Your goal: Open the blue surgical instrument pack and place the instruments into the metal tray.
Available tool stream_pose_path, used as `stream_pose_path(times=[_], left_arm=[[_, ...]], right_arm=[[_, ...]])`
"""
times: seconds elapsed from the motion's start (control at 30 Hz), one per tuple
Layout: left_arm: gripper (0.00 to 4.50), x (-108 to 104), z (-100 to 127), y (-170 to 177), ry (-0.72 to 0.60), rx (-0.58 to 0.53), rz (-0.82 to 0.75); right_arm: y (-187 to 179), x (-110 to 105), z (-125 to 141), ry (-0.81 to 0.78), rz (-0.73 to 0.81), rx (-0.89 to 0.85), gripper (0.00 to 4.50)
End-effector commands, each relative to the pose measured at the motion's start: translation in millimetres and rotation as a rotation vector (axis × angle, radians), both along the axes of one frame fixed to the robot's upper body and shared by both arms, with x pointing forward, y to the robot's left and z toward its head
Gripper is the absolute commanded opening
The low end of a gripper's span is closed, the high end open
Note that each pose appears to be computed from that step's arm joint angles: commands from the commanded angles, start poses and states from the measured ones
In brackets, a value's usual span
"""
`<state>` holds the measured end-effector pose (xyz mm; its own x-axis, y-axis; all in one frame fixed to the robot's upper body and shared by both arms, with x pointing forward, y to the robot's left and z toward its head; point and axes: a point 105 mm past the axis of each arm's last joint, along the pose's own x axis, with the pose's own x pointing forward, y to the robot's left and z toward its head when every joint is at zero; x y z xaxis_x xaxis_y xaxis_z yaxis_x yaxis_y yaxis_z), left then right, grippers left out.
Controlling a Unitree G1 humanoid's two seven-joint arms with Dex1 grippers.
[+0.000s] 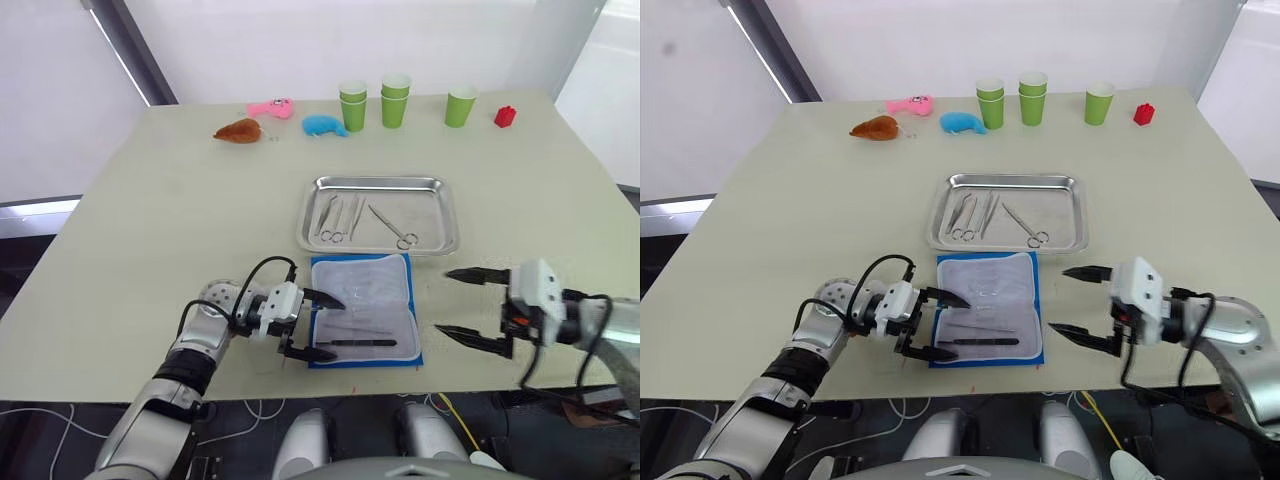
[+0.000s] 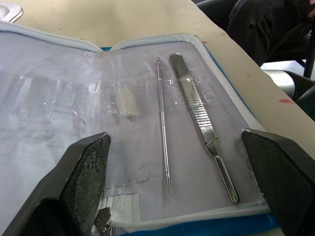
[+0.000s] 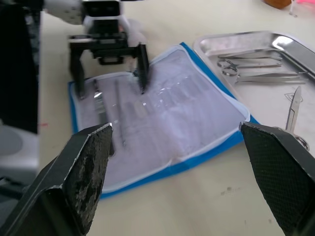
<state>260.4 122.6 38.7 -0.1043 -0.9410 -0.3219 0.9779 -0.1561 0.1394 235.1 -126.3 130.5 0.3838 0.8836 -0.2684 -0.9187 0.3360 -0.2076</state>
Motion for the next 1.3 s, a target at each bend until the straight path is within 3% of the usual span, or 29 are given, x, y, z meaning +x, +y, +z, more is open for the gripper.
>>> stream_pose_path(times=[0.03, 0.5, 0.83, 0.97, 1.07, 1.2, 1.23, 1.27, 1.3], left_arm=[[4.50, -35.8, -61.4, 8.7, 0.252, 0.154, 0.025], [4.50, -36.7, -65.1, 2.2, 0.244, 0.160, 0.028], [4.50, -37.7, -66.3, 2.9, 0.248, 0.166, 0.030], [4.50, -38.1, -66.7, 3.4, 0.248, 0.168, 0.030], [4.50, -38.0, -67.0, 3.7, 0.248, 0.170, 0.031], [4.50, -37.6, -66.7, 4.6, 0.248, 0.171, 0.034], [4.50, -37.5, -66.6, 4.9, 0.248, 0.171, 0.035], [4.50, -37.4, -66.6, 5.2, 0.249, 0.171, 0.036], [4.50, -37.3, -66.5, 5.4, 0.249, 0.172, 0.037]], right_arm=[[17.5, 1.8, 0.4, -0.040, 0.024, -0.019, 4.33], [42.2, 21.2, -53.6, -0.028, 0.100, -0.185, 4.33], [44.4, 29.0, -70.7, 0.005, 0.106, -0.218, 4.33], [49.0, 22.3, -79.8, 0.047, 0.160, -0.222, 4.33], [46.5, 15.6, -93.3, 0.071, 0.199, -0.273, 3.59], [45.2, 15.4, -96.0, 0.074, 0.206, -0.284, 1.73], [43.8, 15.7, -97.5, 0.072, 0.209, -0.295, 1.73], [42.9, 16.0, -98.5, 0.070, 0.209, -0.302, 1.03], [42.6, 16.4, -98.8, 0.070, 0.210, -0.303, 0.95]])
